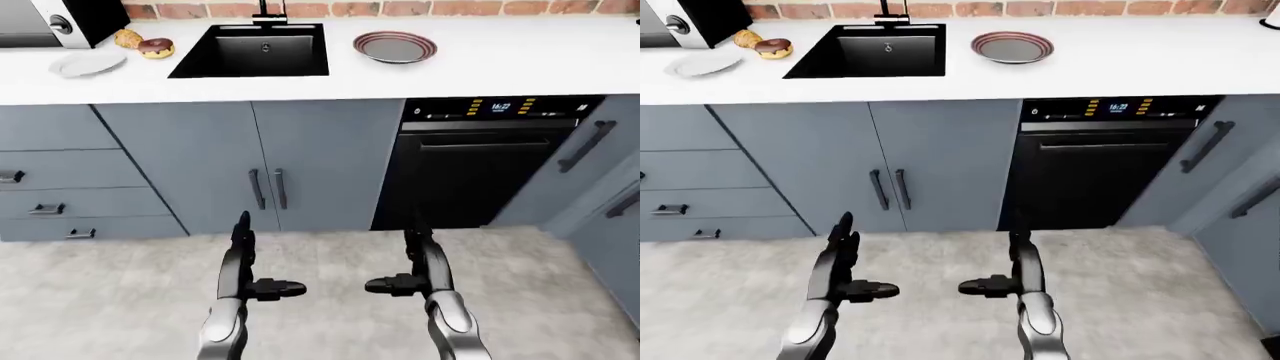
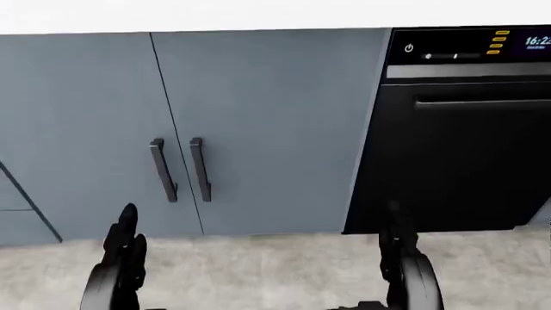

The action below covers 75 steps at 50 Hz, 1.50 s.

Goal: Place the pastries on the plates.

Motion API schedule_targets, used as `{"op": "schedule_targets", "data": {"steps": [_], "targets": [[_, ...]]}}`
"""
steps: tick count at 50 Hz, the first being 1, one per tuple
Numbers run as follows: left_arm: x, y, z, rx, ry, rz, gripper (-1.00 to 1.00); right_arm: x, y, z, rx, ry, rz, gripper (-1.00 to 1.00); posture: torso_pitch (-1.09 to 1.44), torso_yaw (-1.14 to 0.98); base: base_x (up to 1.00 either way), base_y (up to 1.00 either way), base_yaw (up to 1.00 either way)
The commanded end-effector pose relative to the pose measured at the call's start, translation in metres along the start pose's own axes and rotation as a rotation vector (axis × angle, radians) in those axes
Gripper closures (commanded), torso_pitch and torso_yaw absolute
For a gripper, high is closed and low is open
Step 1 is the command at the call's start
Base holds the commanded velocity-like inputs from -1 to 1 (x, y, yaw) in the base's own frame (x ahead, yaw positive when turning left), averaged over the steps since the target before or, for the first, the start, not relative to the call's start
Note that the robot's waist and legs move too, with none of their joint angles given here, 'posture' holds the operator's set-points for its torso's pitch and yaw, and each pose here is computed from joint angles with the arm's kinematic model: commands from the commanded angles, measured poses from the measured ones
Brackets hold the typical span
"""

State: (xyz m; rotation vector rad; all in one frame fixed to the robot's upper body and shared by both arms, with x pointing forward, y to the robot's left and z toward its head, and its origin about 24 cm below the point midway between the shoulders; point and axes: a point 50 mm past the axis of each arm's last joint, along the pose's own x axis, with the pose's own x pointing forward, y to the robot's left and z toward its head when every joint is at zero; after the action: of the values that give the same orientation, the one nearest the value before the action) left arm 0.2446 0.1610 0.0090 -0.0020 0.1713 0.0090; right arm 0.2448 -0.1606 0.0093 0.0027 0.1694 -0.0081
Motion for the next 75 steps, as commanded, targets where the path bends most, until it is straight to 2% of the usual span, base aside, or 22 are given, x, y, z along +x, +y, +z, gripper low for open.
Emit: {"op": "schedule_targets", "data": {"steps": [1, 2, 3, 7, 11, 15, 16, 19, 23, 31, 38, 43, 47, 67, 72, 75], "targets": [[0.003, -0.005, 0.042, 0.013, -0.152, -0.016, -1.0, -0.001, -0.001, 0.046, 0.004, -0.192, -0.009, -1.0, 0.0, 0.0, 0.0, 0.0, 0.0], [0.001, -0.007, 0.045, 0.035, -0.143, -0.031, -1.0, -0.002, -0.001, 0.048, -0.003, -0.188, -0.011, -1.0, 0.0, 0.0, 0.0, 0.0, 0.0], [-0.001, -0.006, 0.049, 0.021, -0.158, -0.02, -1.0, -0.003, 0.001, 0.051, -0.001, -0.201, -0.005, -1.0, 0.0, 0.0, 0.0, 0.0, 0.0], [-0.01, -0.001, 0.06, 0.037, -0.163, 0.0, -1.0, -0.005, 0.003, 0.07, -0.009, -0.243, 0.011, -1.0, 0.0, 0.0, 0.0, 0.0, 0.0], [-0.017, 0.004, 0.078, 0.061, -0.176, 0.011, -1.0, -0.006, 0.006, 0.101, -0.005, -0.296, 0.01, -1.0, 0.0, 0.0, 0.0, 0.0, 0.0], [-0.023, 0.004, 0.115, 0.126, -0.217, 0.002, -1.0, -0.008, 0.01, 0.143, -0.022, -0.381, 0.024, -1.0, 0.0, 0.0, 0.0, 0.0, 0.0], [-0.022, 0.004, 0.122, 0.146, -0.226, 0.001, -1.0, -0.008, 0.01, 0.151, -0.01, -0.395, 0.021, -1.0, 0.0, 0.0, 0.0, 0.0, 0.0], [-0.018, 0.001, 0.147, 0.149, -0.261, -0.005, -1.0, -0.008, 0.01, 0.171, -0.012, -0.437, 0.023, -1.0, 0.0, 0.0, 0.0, 0.0, 0.0], [-0.005, 0.003, 0.175, 0.164, -0.31, 0.018, -1.0, -0.004, 0.011, 0.198, -0.012, -0.489, 0.028, -1.0, 0.0, 0.0, 0.0, 0.1, 0.0], [-0.007, 0.013, 0.215, 0.208, -0.358, 0.055, -1.0, -0.002, 0.018, 0.239, 0.0, -0.562, 0.043, -1.0, 0.0, 0.0, 0.0, 0.29, 0.0], [-0.017, 0.016, 0.214, 0.21, -0.373, 0.083, -1.0, -0.008, 0.018, 0.235, 0.024, -0.578, 0.034, -1.0, 0.0, 0.0, 0.01, 0.59, 0.0], [-0.02, 0.016, 0.216, 0.22, -0.373, 0.086, -1.0, -0.013, 0.02, 0.246, 0.028, -0.587, 0.04, -1.0, 0.0, 0.0, 0.03, 0.7, 0.0], [-0.021, 0.016, 0.215, 0.227, -0.366, 0.091, -1.0, -0.014, 0.02, 0.239, 0.026, -0.584, 0.044, -1.0, 0.0, 0.0, 0.02, 0.7, 0.0], [-0.025, 0.016, 0.22, 0.266, -0.36, 0.121, -1.0, -0.016, 0.024, 0.241, 0.036, -0.586, 0.063, -1.0, 0.0, 0.0, 0.09, 0.62, 0.0], [-0.024, 0.021, 0.226, 0.263, -0.395, 0.185, -1.0, -0.016, 0.025, 0.24, 0.038, -0.584, 0.071, -1.0, 0.0, 0.0, 0.12, 0.48, 0.0], [-0.024, 0.021, 0.227, 0.264, -0.396, 0.188, -1.0, -0.017, 0.025, 0.242, 0.034, -0.589, 0.075, -1.0, 0.0, 0.0, 0.13, 0.48, 0.0]]}}
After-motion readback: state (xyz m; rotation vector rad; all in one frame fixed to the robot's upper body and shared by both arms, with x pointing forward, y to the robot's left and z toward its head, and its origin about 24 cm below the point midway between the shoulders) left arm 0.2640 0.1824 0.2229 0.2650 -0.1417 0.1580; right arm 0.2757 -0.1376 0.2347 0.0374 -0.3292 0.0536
